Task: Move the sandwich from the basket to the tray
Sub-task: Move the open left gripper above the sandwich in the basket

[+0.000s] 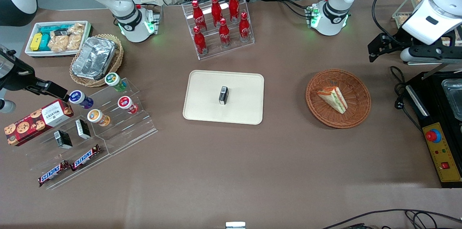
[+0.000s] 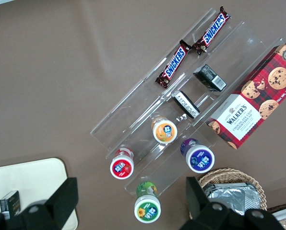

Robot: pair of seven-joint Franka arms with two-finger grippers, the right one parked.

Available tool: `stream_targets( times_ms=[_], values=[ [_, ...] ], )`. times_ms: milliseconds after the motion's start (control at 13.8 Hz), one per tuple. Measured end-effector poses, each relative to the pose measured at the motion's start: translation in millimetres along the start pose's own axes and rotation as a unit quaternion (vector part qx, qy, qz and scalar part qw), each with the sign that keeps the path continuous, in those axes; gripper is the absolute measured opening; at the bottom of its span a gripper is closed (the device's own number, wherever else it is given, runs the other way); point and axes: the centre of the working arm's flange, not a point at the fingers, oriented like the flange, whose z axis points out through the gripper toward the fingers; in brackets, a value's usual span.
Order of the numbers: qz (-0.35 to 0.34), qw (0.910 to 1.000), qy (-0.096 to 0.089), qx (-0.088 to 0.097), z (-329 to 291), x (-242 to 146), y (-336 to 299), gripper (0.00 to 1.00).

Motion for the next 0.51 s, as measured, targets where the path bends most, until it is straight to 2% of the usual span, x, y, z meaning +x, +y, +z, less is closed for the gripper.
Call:
stream_targets(
  times_ms=[506],
  values=[
    [-0.018, 0.9998, 0.0, 0.0, -1.3, -1.6, 0.0, 1.0]
  ],
)
